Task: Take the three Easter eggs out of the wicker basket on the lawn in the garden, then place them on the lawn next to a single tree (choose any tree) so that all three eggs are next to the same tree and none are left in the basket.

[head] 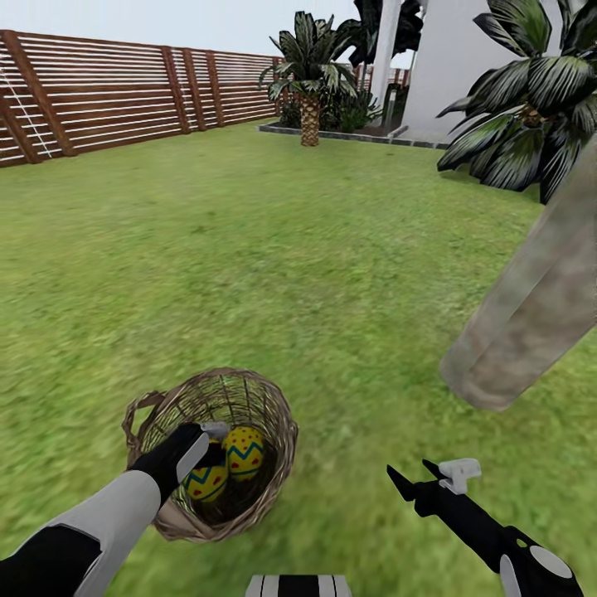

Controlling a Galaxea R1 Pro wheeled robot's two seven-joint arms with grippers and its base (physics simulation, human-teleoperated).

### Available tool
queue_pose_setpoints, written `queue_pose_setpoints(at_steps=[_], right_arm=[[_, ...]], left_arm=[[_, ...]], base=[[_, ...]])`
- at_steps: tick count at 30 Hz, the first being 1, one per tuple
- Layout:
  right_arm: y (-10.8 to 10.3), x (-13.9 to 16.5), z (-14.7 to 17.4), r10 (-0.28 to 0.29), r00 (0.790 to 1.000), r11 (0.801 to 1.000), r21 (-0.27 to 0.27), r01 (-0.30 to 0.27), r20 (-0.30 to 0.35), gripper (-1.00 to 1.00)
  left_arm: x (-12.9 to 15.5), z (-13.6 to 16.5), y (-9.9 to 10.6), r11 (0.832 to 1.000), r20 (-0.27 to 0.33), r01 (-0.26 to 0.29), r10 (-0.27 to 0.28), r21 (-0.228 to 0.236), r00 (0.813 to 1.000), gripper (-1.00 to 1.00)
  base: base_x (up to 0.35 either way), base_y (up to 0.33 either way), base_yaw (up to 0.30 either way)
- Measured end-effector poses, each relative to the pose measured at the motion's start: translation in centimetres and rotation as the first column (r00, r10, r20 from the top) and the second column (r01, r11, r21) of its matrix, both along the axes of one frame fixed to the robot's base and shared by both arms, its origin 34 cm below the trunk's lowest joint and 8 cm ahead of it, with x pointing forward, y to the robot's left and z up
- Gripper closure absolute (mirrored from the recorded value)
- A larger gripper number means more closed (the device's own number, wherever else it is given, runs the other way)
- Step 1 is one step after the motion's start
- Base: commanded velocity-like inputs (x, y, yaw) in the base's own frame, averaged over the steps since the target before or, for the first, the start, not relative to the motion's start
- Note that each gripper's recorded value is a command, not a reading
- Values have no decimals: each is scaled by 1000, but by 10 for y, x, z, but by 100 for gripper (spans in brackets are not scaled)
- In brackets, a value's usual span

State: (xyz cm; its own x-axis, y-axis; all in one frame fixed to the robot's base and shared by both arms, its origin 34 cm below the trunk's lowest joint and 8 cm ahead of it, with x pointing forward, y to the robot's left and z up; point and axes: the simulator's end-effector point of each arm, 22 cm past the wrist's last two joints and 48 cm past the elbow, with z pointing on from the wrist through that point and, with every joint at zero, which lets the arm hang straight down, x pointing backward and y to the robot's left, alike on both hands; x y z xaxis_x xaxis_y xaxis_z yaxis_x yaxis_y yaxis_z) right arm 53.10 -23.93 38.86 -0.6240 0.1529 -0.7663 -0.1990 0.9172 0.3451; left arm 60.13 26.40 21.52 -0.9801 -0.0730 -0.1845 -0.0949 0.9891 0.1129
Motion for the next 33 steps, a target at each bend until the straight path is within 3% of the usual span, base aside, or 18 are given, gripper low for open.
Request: queue_pose_setpoints(at_steps=[21, 26, 33], right_arm=[[0, 8, 41, 0, 996, 1000, 1, 0, 84, -100], [0, 9, 51, 0, 995, 1000, 1, 0, 105, -100], [0, 11, 65, 0, 991, 1000, 0, 0, 133, -100]], left_arm=[[21, 47, 0, 1000, 79, -1, 1, -2, 997, 100], [13, 56, 0, 1000, 39, 9, -10, 3, 999, 100], [18, 72, 0, 1000, 56, 12, -12, 5, 998, 100]], base=[[0, 0, 0], [0, 0, 0], [0, 0, 0]])
